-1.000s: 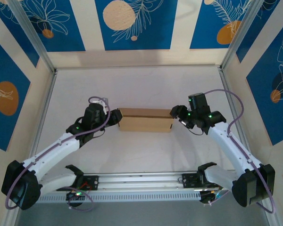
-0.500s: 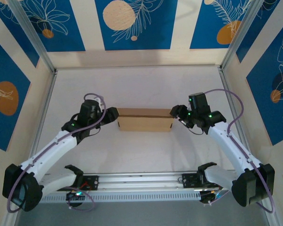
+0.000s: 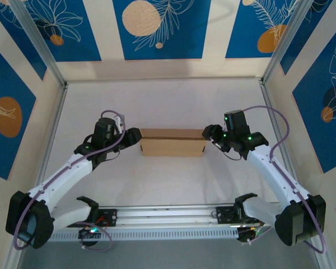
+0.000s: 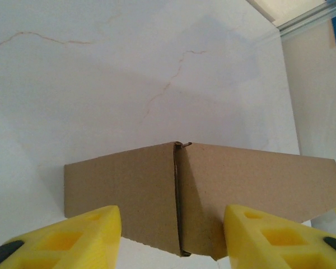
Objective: Fold the paper box
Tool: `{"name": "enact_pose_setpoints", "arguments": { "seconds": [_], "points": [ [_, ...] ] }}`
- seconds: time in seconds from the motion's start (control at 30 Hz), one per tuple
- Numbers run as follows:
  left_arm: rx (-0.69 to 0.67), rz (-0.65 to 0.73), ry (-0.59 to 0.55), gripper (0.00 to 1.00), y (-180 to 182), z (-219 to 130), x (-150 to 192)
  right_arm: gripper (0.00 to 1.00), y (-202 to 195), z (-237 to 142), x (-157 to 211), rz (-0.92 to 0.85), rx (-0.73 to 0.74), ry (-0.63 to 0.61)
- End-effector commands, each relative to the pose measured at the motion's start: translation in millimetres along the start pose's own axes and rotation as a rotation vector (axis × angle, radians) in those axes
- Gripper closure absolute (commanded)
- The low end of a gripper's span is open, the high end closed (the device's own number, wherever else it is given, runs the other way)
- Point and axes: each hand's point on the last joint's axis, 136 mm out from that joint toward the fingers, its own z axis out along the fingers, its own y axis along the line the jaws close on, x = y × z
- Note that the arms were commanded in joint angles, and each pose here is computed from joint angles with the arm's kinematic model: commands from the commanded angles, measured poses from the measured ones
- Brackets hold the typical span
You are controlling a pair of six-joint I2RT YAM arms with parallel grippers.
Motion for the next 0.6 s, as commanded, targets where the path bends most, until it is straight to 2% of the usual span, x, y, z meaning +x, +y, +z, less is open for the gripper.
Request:
{"name": "enact_pose_setpoints", "arguments": {
  "seconds": [0.0,0.17,0.4,0.57],
  "points": [
    [-0.057,-0.068,0.077,0.53,29.8,11.3,27.3,0.43,-31.5,10.0,17.8,0.017,0.107,0.066],
    [-0.118,-0.091,0.103,0.58,49.1,12.2,41.5,0.44,-38.7,10.7,19.1,0.010,0.138,0.065],
    [-0.192,-0.117,0.135,0.64,73.4,14.6,58.6,0.50,-51.1,19.5,26.5,0.014,0.175,0.082],
    [-0.197,-0.137,0.164,0.67,78.9,19.8,66.8,0.62,-56.4,24.6,28.7,0.015,0.198,0.091]
  ]
}}
